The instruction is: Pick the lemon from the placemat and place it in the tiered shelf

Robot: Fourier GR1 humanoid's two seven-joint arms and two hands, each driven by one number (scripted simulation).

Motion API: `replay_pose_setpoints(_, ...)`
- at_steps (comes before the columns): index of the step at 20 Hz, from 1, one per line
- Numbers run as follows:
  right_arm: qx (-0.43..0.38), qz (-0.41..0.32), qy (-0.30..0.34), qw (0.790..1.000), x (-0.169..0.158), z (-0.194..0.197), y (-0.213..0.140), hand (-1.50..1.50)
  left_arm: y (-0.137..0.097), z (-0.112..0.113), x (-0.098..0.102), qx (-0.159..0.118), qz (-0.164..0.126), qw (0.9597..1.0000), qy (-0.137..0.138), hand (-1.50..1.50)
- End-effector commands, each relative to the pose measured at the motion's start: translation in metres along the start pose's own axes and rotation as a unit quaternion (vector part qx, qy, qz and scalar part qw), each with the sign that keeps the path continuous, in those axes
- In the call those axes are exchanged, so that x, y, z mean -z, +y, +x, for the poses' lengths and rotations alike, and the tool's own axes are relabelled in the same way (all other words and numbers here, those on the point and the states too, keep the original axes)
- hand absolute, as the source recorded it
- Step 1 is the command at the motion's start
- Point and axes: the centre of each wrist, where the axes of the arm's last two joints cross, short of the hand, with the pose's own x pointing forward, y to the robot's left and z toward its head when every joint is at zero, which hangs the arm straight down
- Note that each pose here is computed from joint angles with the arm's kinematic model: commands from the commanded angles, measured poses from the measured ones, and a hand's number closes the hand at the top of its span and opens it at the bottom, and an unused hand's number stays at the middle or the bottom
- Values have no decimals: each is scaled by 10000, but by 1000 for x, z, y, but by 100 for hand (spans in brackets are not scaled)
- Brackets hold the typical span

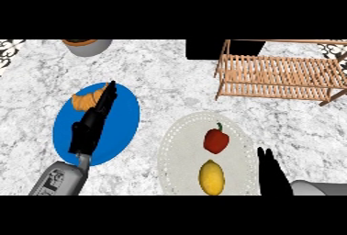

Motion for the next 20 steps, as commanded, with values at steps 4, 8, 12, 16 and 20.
replay_pose_setpoints(4,91,135,1021,9946,13,16,17,-150,5,-17,-11,49,11,10000,-1,0)
replay_pose_setpoints(8,124,190,1132,9933,14,15,21,-150,1,-13,-12,27,-69,9999,104,0)
replay_pose_setpoints(12,4,272,1106,9935,-2,17,27,-150,-6,5,6,-36,13,10000,-8,0)
replay_pose_setpoints(16,-116,296,1221,9920,10,11,30,-150,-4,-4,2,39,30,10000,-20,0)
replay_pose_setpoints(20,-150,328,1263,9913,18,21,25,-150,4,-12,-4,7,-15,10000,12,0)
